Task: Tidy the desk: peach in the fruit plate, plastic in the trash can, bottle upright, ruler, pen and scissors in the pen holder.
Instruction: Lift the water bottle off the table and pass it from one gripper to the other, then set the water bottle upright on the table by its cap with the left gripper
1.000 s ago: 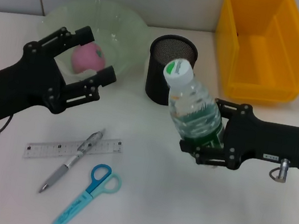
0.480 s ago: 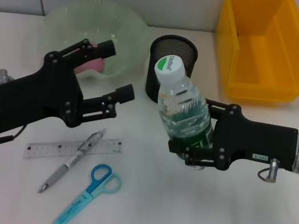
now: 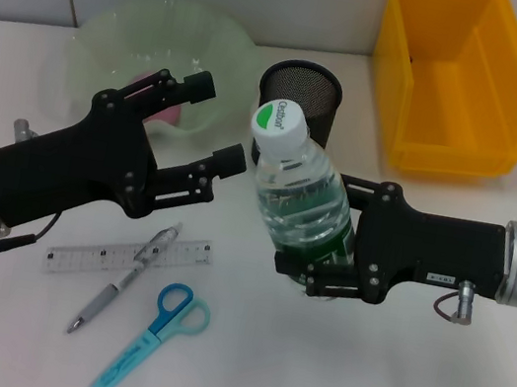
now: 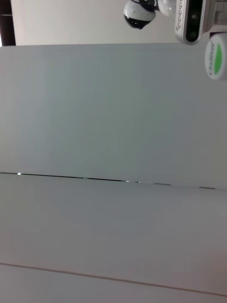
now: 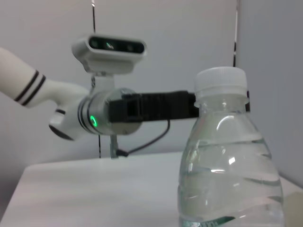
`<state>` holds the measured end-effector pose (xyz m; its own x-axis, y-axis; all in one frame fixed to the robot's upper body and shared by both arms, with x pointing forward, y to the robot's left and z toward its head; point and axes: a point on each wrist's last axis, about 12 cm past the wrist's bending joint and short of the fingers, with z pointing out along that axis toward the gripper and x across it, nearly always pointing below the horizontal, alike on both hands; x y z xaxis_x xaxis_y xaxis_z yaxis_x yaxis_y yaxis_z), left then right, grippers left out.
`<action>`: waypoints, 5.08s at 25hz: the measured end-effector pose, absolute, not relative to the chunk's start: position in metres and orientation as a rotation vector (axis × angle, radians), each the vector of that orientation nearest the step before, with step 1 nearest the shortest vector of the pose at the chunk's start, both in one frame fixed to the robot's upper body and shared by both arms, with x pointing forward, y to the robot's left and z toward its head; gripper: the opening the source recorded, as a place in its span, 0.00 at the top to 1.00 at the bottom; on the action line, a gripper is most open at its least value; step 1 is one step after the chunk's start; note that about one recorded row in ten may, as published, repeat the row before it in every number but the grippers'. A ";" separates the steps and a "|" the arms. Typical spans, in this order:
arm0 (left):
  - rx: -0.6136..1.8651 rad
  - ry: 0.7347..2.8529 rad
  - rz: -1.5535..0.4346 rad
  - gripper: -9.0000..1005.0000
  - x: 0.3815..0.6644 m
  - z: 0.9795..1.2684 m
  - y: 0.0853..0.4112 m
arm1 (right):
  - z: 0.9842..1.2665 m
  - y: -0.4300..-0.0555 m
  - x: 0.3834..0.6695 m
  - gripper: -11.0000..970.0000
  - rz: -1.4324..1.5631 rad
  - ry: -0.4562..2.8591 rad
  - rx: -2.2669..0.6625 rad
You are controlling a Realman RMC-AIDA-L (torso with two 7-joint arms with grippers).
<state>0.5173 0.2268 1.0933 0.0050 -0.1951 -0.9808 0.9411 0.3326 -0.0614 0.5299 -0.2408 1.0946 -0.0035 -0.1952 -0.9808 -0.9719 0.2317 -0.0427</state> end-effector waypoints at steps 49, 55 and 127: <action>0.766 1.198 -1.196 0.24 0.509 1.090 0.216 | 1.084 -0.204 0.541 0.16 0.990 1.372 -1.192; 0.760 1.205 -1.197 0.24 0.510 1.090 0.216 | 1.084 -0.204 0.541 0.16 0.993 1.369 -1.193; 0.783 1.174 -1.223 0.55 0.510 1.095 0.215 | 1.088 -0.211 0.529 0.14 1.070 1.334 -1.213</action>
<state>0.5103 0.2153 1.0946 -0.0647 -0.2855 -0.9562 0.9671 0.2184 -0.1307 0.5294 -0.2113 1.0881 0.0004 -0.1115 -0.9938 -0.9943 0.1060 -0.0123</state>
